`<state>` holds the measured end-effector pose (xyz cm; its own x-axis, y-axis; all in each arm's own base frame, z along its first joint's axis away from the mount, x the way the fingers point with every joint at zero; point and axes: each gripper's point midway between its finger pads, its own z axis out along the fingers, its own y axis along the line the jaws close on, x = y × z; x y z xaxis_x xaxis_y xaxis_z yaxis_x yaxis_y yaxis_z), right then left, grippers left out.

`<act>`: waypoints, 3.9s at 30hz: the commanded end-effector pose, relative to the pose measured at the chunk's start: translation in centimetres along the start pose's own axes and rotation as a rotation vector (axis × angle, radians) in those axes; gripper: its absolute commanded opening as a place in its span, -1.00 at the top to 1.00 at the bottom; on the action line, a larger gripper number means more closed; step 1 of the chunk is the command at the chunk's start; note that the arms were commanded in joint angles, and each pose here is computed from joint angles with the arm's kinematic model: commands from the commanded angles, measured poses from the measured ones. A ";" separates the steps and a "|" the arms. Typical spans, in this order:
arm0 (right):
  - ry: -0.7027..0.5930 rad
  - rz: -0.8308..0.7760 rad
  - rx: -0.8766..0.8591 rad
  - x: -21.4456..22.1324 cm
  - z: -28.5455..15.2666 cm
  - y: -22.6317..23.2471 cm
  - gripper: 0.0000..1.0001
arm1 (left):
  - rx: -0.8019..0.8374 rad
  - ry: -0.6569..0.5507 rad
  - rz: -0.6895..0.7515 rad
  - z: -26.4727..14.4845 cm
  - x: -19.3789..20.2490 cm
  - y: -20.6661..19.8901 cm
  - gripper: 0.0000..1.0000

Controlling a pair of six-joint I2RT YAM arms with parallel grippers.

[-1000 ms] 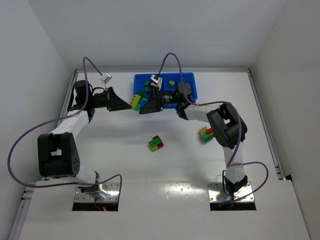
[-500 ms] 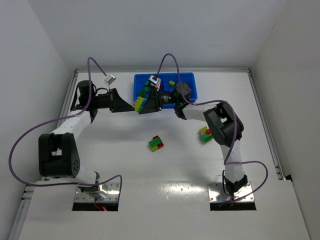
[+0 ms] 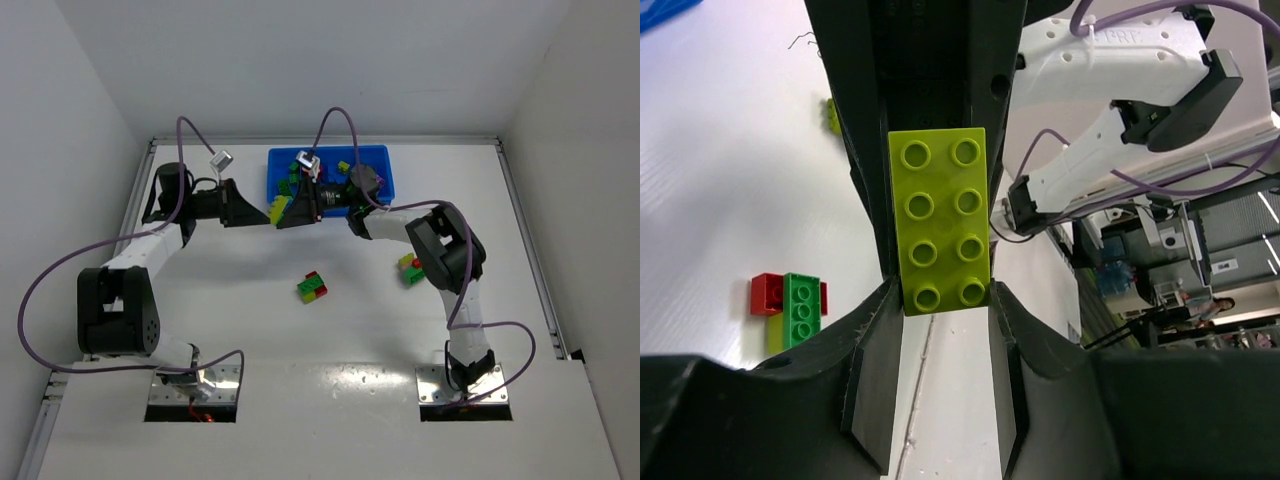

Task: Sort the legos into containers by color

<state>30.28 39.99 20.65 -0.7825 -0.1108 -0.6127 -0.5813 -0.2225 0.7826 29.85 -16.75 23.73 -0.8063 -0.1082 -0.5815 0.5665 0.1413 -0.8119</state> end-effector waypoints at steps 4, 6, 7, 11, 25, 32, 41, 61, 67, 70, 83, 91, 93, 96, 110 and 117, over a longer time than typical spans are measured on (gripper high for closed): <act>-0.004 -0.172 -0.057 -0.3 0.3 3.8 0.93 | -0.053 -0.069 0.096 -1.3 -1.7 -0.1 1.00; 0.004 -0.199 -0.064 0.1 0.0 5.0 0.99 | -0.079 -0.097 0.094 -2.1 -2.2 0.4 1.00; 0.015 -0.192 -0.059 1.1 -0.3 4.8 0.99 | -0.089 -0.107 0.106 -2.1 -2.7 0.4 1.00; 0.044 -0.209 -0.044 3.3 -1.2 5.6 1.00 | -0.125 -0.153 0.134 -3.2 -4.4 0.8 1.00; 0.103 -0.376 0.571 3.2 -12.9 2.6 1.00 | -0.514 -0.083 0.391 5.9 -8.5 5.1 1.00; 0.001 -0.371 0.890 2.9 -20.5 2.1 1.00 | -0.674 -0.015 0.410 14.1 -9.6 10.9 1.00; -0.080 -0.348 0.994 2.9 -24.7 3.0 1.00 | -0.813 -0.035 0.398 19.7 -12.1 18.1 1.00; -0.114 -0.334 0.962 1.3 -24.8 2.0 1.00 | -0.798 -0.161 0.456 19.2 -17.0 12.6 -0.44; -0.075 -0.405 0.906 -3.8 -20.4 -0.3 1.00 | -0.783 -0.364 0.610 9.6 -22.0 -1.0 -1.00; -0.045 -0.439 0.895 -6.7 -16.9 -2.9 1.00 | -0.832 -0.412 0.570 4.3 -21.7 -2.0 -1.00; 0.033 -0.508 0.906 -12.0 -5.6 -17.7 1.00 | -0.911 -0.376 0.428 -10.4 -10.9 -1.2 -1.00; 0.018 -0.482 1.024 -11.0 -7.3 -22.4 0.74 | -0.862 -0.368 0.360 -10.6 -9.9 -0.2 -1.00; 0.021 -0.502 1.024 -11.3 -6.9 -22.2 0.43 | -0.853 -0.359 0.351 -10.4 -9.8 0.1 -1.00; 0.021 -0.502 1.024 -11.3 -6.8 -22.2 -0.06 | -0.844 -0.351 0.344 -10.3 -9.7 0.3 -1.00; -0.071 -0.520 0.940 -15.0 -9.6 -5.5 -0.40 | -0.692 0.020 0.656 -5.5 -2.1 1.8 -1.00; -0.008 -0.474 1.156 -6.2 -22.1 1.5 -0.40 | -0.534 0.375 0.638 0.5 8.0 4.1 -0.73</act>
<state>42.21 23.21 28.93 -0.3191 -0.1574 -0.9346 -0.7014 0.7024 0.1212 28.24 -15.80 18.50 -0.4437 0.3587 -0.8212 0.7813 0.6037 -0.1585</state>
